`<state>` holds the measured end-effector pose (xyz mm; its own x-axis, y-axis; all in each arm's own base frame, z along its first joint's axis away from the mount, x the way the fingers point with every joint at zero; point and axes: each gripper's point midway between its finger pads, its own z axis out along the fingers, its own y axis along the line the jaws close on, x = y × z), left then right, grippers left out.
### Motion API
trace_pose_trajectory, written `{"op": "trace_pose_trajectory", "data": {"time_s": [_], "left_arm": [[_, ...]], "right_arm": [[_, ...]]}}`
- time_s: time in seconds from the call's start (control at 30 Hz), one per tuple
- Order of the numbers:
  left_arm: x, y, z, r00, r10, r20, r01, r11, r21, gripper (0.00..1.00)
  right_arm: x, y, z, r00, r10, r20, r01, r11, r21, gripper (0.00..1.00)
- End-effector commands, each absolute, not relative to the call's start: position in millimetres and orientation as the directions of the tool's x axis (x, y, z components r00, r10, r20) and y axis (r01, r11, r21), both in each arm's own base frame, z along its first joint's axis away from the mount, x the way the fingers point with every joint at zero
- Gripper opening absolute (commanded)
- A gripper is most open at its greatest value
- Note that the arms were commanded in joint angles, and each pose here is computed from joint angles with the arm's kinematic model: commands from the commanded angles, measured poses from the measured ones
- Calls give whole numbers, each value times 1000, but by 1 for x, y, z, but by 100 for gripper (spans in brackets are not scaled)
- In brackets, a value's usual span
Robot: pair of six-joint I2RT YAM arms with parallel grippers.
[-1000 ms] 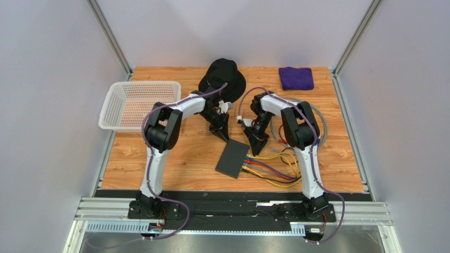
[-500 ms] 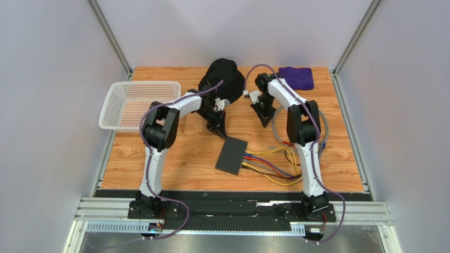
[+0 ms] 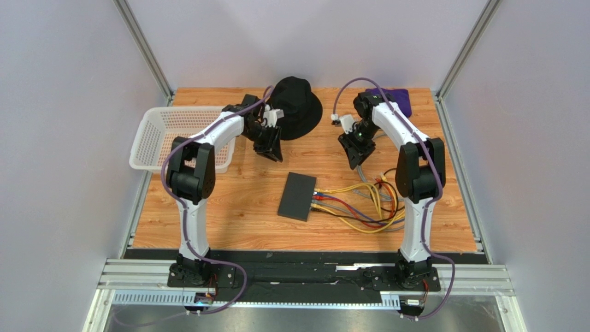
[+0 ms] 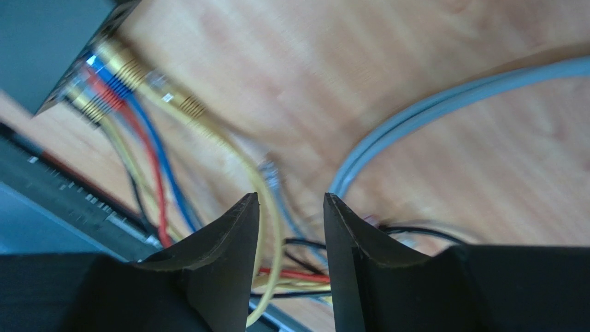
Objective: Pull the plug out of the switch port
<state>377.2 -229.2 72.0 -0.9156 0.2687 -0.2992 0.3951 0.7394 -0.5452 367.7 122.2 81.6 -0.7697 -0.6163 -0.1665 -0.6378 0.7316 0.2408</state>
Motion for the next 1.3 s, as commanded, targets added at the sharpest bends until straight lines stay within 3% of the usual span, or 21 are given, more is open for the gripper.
{"op": "trace_pose_trajectory", "data": {"time_s": [0.0, 0.2, 0.37, 0.53, 0.6, 0.7, 0.73, 0.77, 0.83, 0.97, 1.1, 1.27], "left_arm": [[381, -239, 127, -846, 283, -452, 508, 686, -521, 47], [375, -256, 110, -864, 304, -401, 498, 634, -592, 48], [375, -260, 90, -884, 320, -340, 467, 633, -617, 44], [367, -260, 78, -899, 325, -294, 437, 630, -642, 52], [361, -259, 70, -910, 323, -261, 413, 640, -648, 62], [347, -257, 60, -916, 337, -218, 393, 644, -657, 66], [344, -256, 58, -918, 339, -208, 388, 648, -656, 66], [340, -255, 55, -918, 345, -196, 384, 651, -655, 66], [331, -251, 47, -917, 360, -170, 380, 664, -644, 68], [323, -251, 47, -903, 397, -163, 400, 643, -653, 68], [321, -247, 29, -919, 394, -28, 319, 697, -642, 65], [318, -248, 19, -931, 363, -37, 302, 709, -638, 63]], "right_arm": [[334, 131, 125, -748, -611, -259, -664, 676, 320, 44], [311, 134, 143, -710, -629, -316, -704, 633, 321, 44], [285, 168, 141, -716, -618, -325, -690, 558, 460, 44], [307, 192, 123, -748, -571, -339, -652, 534, 538, 51], [320, 201, 116, -752, -561, -347, -645, 516, 564, 53], [329, 211, 106, -754, -556, -349, -635, 480, 605, 56], [329, 214, 104, -754, -556, -350, -631, 467, 620, 58], [327, 217, 103, -758, -550, -351, -622, 447, 643, 71], [324, 219, 94, -768, -550, -329, -600, 436, 671, 78], [317, 232, 91, -819, -509, -264, -510, 435, 742, 82], [309, 232, 86, -806, -533, -258, -545, 498, 675, 81], [311, 203, 82, -776, -559, -292, -625, 621, 473, 75]]}}
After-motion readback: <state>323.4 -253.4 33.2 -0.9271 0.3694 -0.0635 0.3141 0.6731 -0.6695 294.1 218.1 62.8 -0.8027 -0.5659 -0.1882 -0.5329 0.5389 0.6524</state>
